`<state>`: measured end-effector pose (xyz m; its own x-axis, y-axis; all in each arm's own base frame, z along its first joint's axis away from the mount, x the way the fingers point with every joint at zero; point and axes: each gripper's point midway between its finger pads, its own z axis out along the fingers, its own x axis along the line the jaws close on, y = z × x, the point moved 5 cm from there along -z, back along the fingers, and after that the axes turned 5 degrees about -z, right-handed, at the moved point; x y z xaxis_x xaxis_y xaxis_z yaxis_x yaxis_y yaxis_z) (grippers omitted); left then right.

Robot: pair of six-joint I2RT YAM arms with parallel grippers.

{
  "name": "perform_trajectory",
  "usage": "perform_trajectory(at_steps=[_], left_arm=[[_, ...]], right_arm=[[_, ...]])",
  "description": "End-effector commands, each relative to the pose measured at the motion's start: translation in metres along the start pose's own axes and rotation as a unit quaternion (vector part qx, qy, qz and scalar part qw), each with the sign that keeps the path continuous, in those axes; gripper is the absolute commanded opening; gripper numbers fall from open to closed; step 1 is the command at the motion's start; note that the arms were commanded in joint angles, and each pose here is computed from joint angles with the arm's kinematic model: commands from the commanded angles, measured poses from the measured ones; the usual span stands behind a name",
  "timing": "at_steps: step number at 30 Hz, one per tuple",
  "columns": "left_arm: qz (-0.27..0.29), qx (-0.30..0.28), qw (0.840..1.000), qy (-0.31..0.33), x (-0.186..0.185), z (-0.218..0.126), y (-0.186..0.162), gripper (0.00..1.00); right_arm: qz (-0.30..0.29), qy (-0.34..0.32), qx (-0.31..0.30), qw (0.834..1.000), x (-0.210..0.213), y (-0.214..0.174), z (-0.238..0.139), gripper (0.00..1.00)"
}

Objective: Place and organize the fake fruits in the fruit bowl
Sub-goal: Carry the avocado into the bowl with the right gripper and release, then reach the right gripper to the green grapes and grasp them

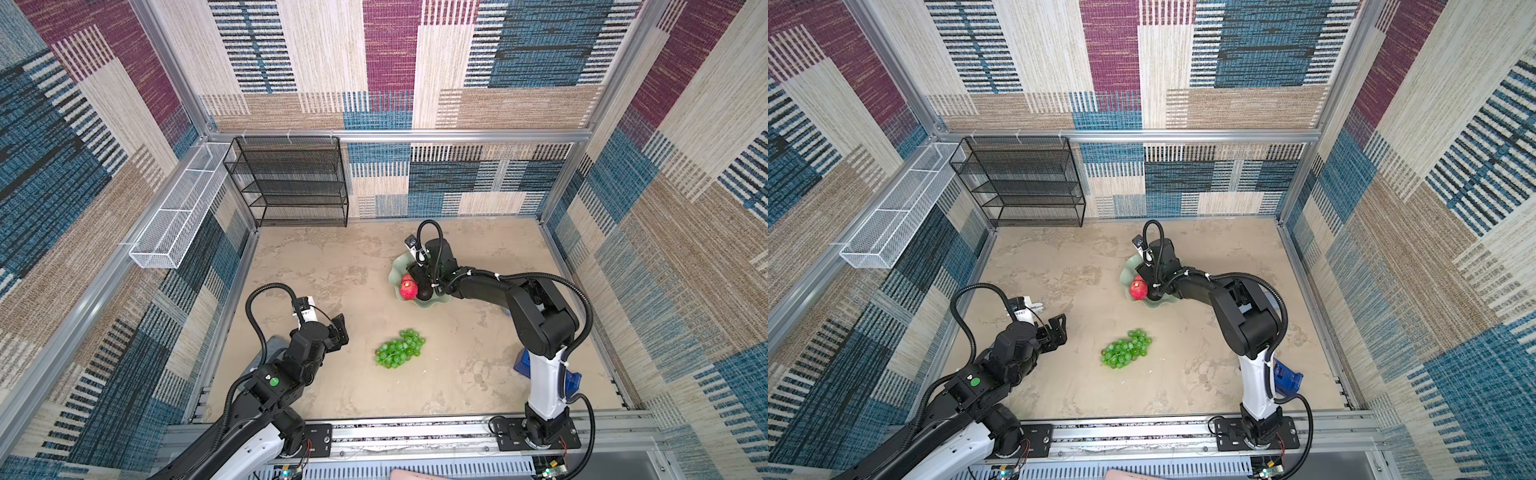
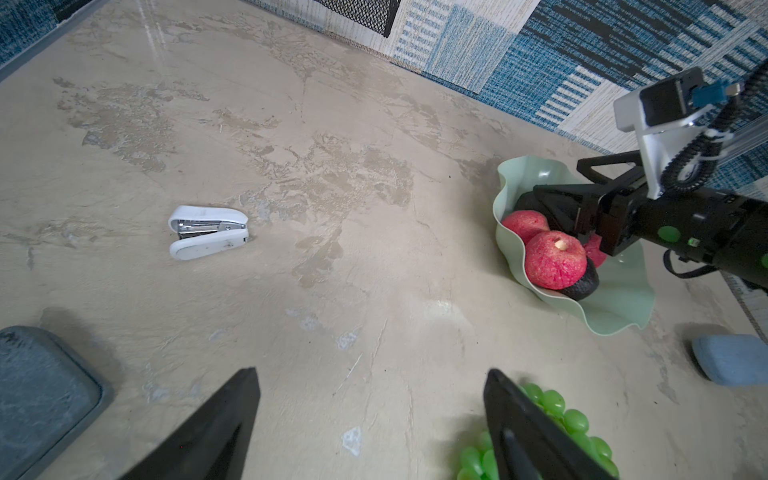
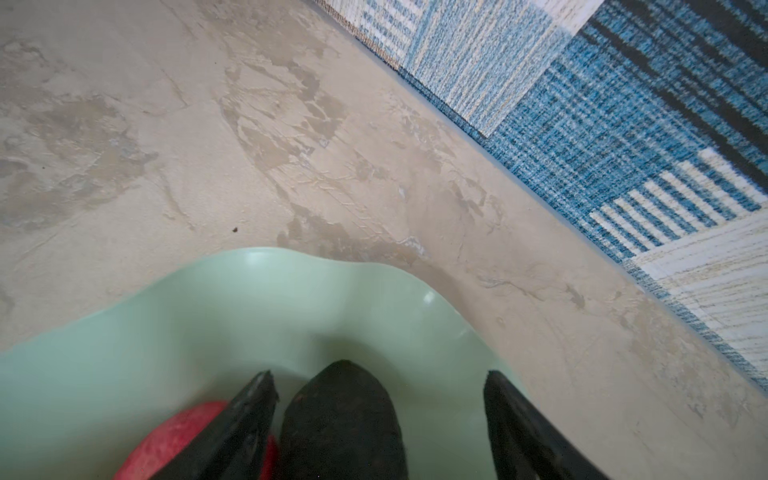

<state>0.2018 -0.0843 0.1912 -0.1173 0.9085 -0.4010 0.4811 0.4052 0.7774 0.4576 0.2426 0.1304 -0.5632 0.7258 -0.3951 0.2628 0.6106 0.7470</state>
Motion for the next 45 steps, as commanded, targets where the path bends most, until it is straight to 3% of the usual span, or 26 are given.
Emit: perform_trajectory(at_steps=[1, 4, 10, 17, 23, 29, 45], left_arm=[[0.006, -0.006, 1.000, -0.013, -0.005, -0.001, 0.004, 0.88], [0.013, -0.006, 0.999, -0.034, -0.011, -0.001, 0.005, 0.88], [0.063, 0.002, 0.989, -0.135, -0.037, -0.009, 0.006, 0.88], [0.111, 0.044, 0.946, -0.302, -0.072, -0.038, -0.003, 0.89], [0.108, 0.061, 0.924, -0.362, -0.079, -0.055, -0.008, 0.90], [0.107, 0.060, 0.924, -0.363, -0.076, -0.057, -0.010, 0.90], [0.105, 0.065, 0.928, -0.351, -0.076, -0.053, -0.009, 0.90]], right_arm=[[0.025, -0.001, -0.041, 0.999, -0.010, 0.025, -0.014, 0.86], [0.059, 0.012, -0.072, 0.996, -0.017, 0.045, -0.043, 0.90], [0.103, 0.155, -0.140, 0.973, 0.030, 0.048, -0.125, 0.94], [-0.005, 0.268, -0.167, 0.949, 0.145, -0.005, -0.203, 1.00], [-0.037, 0.277, -0.118, 0.953, 0.170, -0.032, -0.210, 1.00], [-0.097, 0.260, -0.091, 0.956, 0.190, -0.042, -0.203, 1.00], [-0.143, 0.260, -0.054, 0.953, 0.213, -0.060, -0.166, 1.00]])
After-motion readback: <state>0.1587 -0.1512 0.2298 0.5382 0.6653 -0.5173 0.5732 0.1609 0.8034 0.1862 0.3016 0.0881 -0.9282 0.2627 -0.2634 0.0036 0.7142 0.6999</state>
